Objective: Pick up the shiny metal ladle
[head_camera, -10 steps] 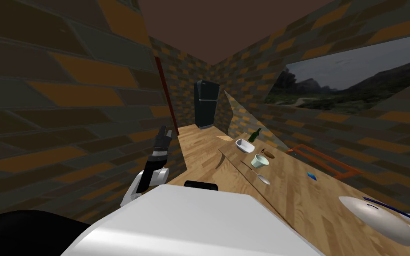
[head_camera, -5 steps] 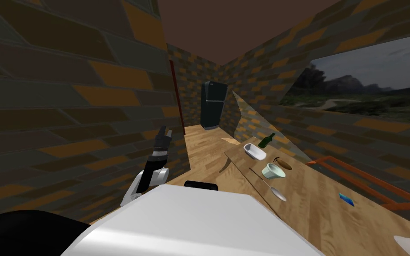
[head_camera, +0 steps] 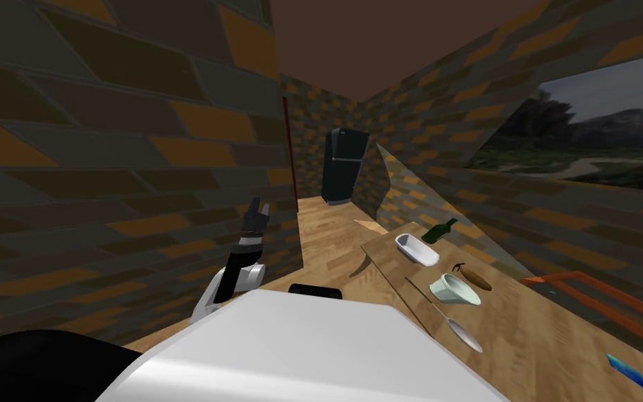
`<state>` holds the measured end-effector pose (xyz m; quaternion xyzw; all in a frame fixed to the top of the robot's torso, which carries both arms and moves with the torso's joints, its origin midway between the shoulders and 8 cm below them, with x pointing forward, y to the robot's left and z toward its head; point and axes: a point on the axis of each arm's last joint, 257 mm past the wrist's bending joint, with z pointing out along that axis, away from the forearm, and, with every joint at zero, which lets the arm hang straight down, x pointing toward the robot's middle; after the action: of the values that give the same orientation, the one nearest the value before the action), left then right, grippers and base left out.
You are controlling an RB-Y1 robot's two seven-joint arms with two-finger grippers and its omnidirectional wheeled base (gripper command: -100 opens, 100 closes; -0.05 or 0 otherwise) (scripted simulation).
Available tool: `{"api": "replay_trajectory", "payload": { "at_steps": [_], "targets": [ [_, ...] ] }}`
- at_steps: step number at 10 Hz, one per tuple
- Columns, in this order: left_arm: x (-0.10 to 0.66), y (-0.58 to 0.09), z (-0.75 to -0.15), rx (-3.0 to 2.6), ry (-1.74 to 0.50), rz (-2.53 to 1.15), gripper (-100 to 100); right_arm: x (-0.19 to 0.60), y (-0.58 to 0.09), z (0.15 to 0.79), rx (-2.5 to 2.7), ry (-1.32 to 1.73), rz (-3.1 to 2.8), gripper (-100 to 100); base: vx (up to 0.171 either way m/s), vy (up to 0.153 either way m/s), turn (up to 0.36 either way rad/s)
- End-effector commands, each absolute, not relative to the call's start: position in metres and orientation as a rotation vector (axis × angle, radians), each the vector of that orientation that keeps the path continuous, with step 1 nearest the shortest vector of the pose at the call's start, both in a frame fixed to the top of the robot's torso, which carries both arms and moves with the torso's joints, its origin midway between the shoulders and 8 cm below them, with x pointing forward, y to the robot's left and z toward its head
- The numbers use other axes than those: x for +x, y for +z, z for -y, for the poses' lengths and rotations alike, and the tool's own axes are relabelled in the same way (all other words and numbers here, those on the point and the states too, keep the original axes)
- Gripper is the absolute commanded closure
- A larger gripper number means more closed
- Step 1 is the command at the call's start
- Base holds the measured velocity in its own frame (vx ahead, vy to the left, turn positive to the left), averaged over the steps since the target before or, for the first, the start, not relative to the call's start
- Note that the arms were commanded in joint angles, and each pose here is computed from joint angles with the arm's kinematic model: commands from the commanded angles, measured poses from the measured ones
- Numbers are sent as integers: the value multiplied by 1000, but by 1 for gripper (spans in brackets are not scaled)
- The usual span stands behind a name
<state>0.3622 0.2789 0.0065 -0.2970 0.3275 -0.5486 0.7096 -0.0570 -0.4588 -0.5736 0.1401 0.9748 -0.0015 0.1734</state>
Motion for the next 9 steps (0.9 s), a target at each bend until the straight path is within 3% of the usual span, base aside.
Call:
{"api": "replay_trajectory", "payload": {
  "at_steps": [1, 3, 9],
  "targets": [
    [362, 6, -279, -659, -1217, -727, 0, -80, -574, 472, 331, -41, -2824, -100, 59, 53, 277],
    [362, 6, -279, -659, -1217, -727, 0, -101, -575, 481, 352, -75, -2857, -100, 41, 21, 43],
    [362, 6, -279, -659, -1217, -727, 0, -197, -548, 564, 175, -286, -3090, -100, 75, 44, 211]
  ]
}}
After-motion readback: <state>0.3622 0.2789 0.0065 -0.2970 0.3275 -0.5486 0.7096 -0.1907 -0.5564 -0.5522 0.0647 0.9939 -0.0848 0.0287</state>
